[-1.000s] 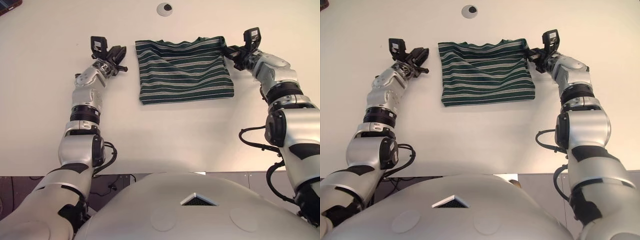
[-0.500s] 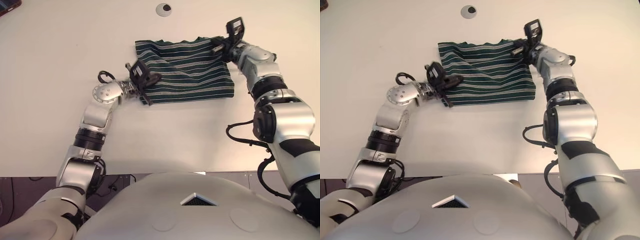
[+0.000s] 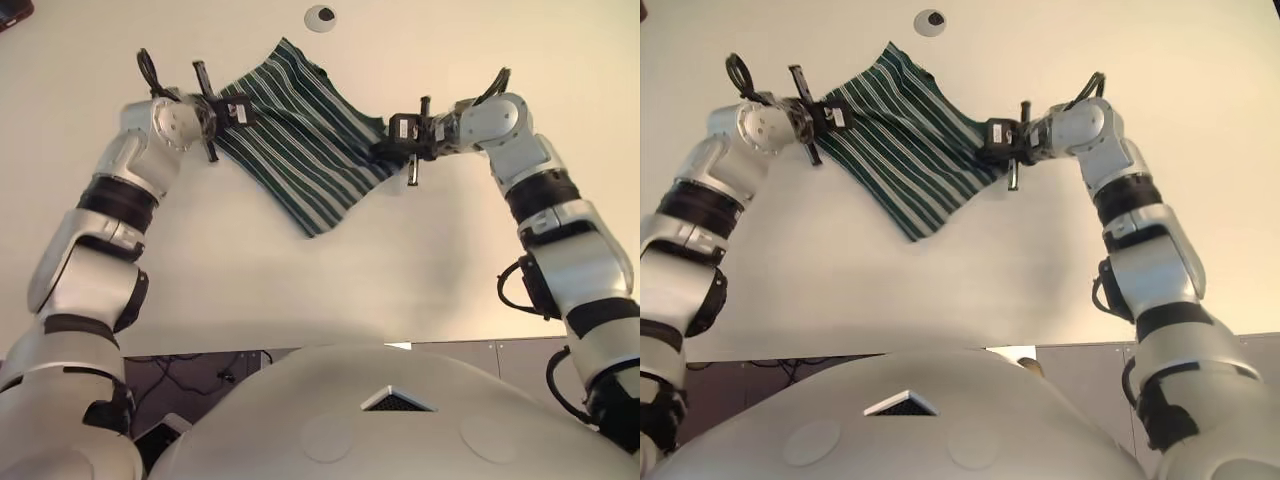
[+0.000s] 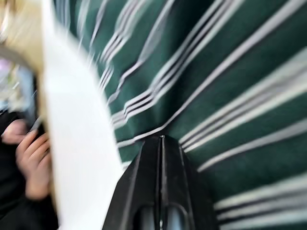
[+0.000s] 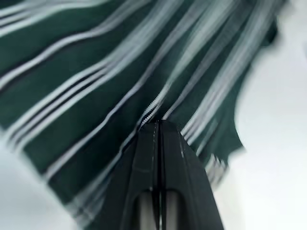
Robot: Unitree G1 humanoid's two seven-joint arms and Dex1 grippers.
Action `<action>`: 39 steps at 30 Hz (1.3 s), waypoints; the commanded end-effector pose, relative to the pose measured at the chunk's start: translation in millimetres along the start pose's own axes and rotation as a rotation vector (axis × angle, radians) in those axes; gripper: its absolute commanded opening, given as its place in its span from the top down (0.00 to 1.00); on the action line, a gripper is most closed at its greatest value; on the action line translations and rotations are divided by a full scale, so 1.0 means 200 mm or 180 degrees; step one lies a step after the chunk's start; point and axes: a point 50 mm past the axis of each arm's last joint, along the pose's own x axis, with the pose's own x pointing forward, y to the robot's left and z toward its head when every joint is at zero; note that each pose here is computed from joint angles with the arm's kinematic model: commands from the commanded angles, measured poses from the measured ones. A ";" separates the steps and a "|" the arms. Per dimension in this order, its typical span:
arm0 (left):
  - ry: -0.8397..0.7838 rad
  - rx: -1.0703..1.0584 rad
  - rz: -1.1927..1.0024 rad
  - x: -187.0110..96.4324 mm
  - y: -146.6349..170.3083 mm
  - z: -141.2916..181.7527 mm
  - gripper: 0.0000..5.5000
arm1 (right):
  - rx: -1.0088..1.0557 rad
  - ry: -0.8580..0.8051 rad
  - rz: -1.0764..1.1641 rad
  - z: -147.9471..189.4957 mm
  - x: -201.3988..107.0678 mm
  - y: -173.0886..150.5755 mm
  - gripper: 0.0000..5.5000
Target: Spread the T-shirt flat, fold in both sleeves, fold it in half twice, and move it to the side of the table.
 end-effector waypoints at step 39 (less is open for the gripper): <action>-0.1261 0.0795 -0.1631 -0.78 -0.59 0.12 0.68 | -0.2958 0.0095 0.0152 -0.11 -0.02 0.41 0.66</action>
